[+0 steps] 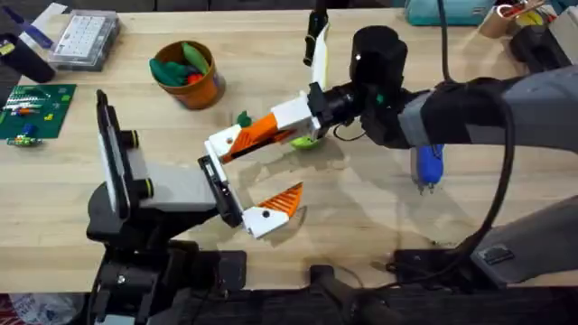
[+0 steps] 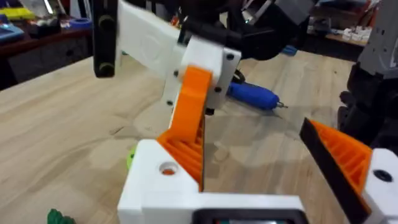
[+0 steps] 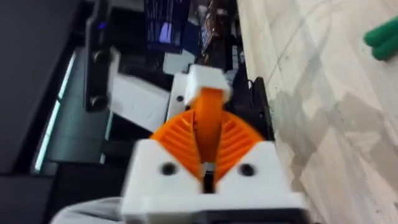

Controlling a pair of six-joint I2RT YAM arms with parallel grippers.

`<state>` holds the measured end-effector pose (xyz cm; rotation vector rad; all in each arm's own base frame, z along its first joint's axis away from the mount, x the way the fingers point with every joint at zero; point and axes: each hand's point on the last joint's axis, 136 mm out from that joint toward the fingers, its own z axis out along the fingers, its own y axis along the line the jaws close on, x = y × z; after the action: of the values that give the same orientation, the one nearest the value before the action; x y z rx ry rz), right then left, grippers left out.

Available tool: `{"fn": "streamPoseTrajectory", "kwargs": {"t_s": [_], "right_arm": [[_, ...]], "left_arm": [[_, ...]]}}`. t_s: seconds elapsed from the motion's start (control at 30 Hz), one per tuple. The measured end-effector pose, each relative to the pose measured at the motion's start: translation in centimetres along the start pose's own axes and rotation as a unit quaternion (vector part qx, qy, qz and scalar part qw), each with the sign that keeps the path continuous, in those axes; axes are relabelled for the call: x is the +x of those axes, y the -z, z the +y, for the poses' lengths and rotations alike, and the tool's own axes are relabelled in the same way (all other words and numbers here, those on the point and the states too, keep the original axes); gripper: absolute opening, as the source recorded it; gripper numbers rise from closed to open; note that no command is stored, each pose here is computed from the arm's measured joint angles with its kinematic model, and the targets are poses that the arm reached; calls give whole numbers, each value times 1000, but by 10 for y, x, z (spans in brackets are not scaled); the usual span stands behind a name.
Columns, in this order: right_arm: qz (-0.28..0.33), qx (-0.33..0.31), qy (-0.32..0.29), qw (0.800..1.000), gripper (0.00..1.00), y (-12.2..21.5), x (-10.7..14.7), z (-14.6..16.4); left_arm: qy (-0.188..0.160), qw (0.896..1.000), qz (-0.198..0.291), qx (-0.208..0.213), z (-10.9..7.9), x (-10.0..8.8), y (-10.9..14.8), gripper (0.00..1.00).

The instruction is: Pick up the gripper from the table and insert it into the empty holder that is missing its gripper. Then pick up a screw, insert it into the mounting hole, and use the screwdriver to tighten it. Finally, clean up the table by picking up the vegetable and placing it into the bucket.

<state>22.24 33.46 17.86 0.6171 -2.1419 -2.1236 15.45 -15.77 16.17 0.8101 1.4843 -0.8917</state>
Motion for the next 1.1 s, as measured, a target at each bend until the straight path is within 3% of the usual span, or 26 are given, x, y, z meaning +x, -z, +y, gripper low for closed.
{"fn": "streamPoseTrajectory", "kwargs": {"t_s": [0.03, 0.1, 1.1], "right_arm": [[-1, 2, -6, 1000, 51, 0, 0, -2], [-1, 3, -12, 1000, 10, 1, 0, -5], [-31, 28, -42, 998, 8, -5, -7, -15]], "left_arm": [[-4, 1000, -1, 1, 0, -1, 0, 991], [-4, 1000, 1, 1, 0, 0, 0, 991], [13, 1000, 2, -8, 2, 1, 0, 991]]}}
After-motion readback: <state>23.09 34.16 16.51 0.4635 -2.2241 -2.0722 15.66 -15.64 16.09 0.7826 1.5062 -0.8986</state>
